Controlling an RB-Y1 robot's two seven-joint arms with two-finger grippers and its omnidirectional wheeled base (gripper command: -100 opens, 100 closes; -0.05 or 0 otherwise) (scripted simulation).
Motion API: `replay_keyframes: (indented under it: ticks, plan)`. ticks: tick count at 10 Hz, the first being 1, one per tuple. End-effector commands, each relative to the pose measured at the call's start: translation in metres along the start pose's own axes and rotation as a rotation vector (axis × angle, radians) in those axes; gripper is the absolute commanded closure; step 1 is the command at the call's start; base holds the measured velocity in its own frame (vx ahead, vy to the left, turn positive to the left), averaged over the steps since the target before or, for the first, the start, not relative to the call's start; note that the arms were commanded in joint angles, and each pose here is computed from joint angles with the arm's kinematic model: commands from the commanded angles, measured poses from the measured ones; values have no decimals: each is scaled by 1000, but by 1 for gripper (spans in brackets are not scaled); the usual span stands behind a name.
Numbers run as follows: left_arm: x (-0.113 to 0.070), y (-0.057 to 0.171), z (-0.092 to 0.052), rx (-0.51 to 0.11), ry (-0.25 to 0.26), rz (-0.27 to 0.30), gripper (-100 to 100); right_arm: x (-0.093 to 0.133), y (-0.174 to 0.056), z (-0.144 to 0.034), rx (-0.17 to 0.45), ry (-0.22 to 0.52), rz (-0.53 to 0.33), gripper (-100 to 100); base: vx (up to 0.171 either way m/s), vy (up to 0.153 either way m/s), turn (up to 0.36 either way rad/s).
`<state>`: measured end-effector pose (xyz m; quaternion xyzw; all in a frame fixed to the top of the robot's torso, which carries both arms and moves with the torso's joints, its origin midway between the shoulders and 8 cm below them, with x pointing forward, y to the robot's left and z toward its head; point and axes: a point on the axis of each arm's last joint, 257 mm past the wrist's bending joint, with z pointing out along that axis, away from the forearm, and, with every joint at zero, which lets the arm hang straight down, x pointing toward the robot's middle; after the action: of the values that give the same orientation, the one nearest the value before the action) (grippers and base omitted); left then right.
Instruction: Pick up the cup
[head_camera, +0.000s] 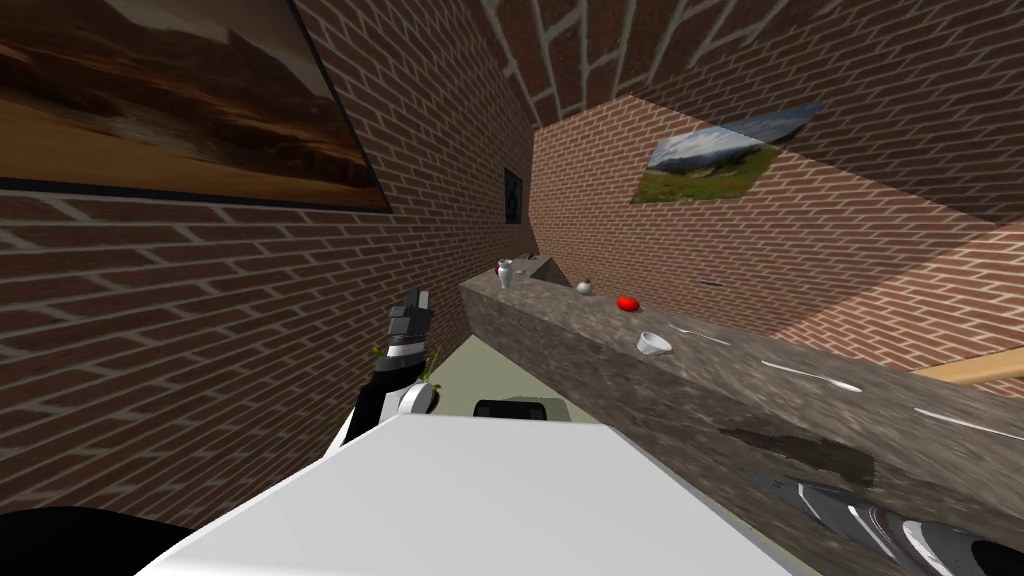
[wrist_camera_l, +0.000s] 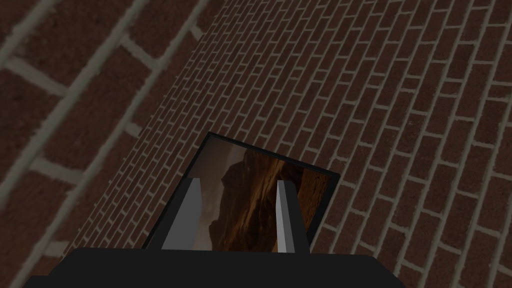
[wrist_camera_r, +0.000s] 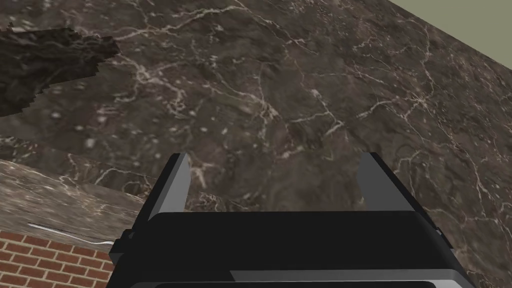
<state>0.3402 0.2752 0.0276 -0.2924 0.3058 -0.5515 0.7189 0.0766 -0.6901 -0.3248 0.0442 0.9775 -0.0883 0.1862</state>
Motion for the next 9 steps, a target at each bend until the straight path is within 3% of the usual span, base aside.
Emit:
replay_keyframes:
  ticks: [1,3,5,6,7,9]
  plan:
    - [0,0,0,0,0,0,0,-23,-14,-4,24,-7,-54,-100,86,27,108]
    - [0,0,0,0,0,0,0,-28,-15,-4,25,-5,-69,-100,47,13,28]
    - [0,0,0,0,0,0,0,-69,-31,-11,51,-21,-158,-100,77,5,129]
    - [0,0,0,0,0,0,0,-73,-31,-11,52,-20,-166,-100,101,3,79]
    - [0,0,0,0,0,0,0,-92,-35,-14,58,-27,-207,-100,101,-8,85]
    - [0,0,0,0,0,0,0,-92,-35,-14,58,-27,-209,-100,52,-4,32]
